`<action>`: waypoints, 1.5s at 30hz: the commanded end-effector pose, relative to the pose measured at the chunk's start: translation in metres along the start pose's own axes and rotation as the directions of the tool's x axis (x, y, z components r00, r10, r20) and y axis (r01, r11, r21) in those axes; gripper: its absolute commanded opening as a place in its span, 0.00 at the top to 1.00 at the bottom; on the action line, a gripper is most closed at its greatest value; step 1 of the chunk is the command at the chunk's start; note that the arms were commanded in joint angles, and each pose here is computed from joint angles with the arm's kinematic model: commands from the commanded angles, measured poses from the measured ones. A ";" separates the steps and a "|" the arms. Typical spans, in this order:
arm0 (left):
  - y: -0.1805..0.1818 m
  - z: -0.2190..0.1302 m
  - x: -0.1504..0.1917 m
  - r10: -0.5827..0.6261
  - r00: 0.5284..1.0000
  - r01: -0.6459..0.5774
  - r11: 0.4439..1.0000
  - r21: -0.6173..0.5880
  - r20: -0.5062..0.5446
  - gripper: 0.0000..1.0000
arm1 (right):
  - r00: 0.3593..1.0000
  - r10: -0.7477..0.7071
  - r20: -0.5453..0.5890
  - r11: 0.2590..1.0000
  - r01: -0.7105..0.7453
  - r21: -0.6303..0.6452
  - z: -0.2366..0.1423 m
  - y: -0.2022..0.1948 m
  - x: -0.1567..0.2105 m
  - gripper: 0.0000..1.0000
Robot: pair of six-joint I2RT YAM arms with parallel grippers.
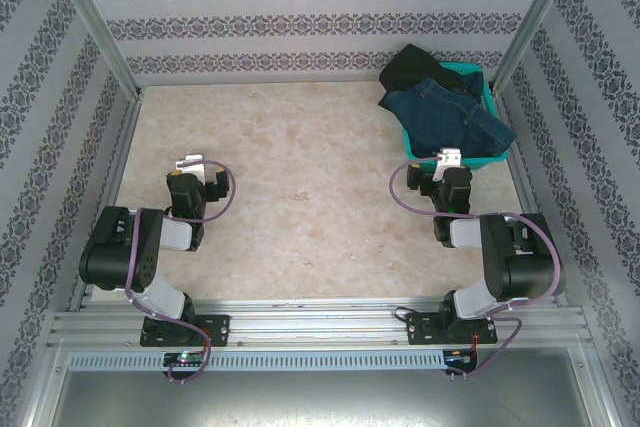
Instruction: Fold and stack the skirts
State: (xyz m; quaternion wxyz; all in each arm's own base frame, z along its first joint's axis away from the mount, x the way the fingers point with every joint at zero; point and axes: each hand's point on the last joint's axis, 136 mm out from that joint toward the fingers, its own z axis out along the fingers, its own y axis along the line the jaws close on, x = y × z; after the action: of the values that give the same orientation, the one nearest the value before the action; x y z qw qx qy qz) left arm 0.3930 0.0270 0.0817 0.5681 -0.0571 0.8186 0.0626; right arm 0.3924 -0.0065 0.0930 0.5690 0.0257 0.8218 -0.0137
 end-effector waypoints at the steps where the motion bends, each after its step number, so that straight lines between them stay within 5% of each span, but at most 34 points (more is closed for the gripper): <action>1: 0.002 0.000 -0.009 -0.004 0.999 0.004 1.000 -0.020 0.032 0.00 | 0.999 0.009 0.046 0.999 -0.007 -0.033 0.001 0.005 -0.014 0.02; 12: 0.006 -0.001 -0.010 -0.013 0.999 0.014 0.999 -0.046 0.039 0.00 | 0.998 0.014 0.054 0.999 -0.012 -0.039 -0.001 0.006 -0.015 0.02; 20: 0.007 -0.036 -0.020 -0.023 0.979 0.028 0.999 -0.023 0.203 0.00 | 0.988 0.045 0.148 0.999 -0.044 -0.008 -0.056 -0.004 -0.040 0.02; 26: 0.034 -0.066 -0.052 -0.081 0.969 0.121 0.979 -0.165 0.232 0.00 | 0.985 0.169 0.042 0.985 -0.170 0.011 -0.085 -0.007 -0.057 0.02; 31: 0.072 -0.090 -0.072 -0.327 0.939 0.344 0.862 -0.374 0.110 0.00 | 0.957 0.287 -0.044 0.956 -0.282 0.081 -0.084 -0.020 -0.082 0.02; 37: 0.051 -0.069 -0.071 -0.401 0.913 0.353 0.869 -0.346 -0.075 0.00 | 0.847 0.494 -0.195 0.869 -0.473 0.145 -0.040 -0.046 -0.095 0.02; 45: 0.042 -0.070 -0.093 -0.383 0.921 0.352 0.894 -0.276 -0.065 0.00 | 0.768 0.449 -0.457 0.893 -0.386 0.229 0.010 -0.050 -0.074 0.02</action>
State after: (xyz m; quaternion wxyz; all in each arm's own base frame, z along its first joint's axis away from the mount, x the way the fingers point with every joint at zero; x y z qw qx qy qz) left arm 0.3570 0.0609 0.1809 0.5064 -0.2858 0.8106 0.0700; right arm 0.4366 -0.0662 0.1801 0.3912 0.2460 0.8844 0.0648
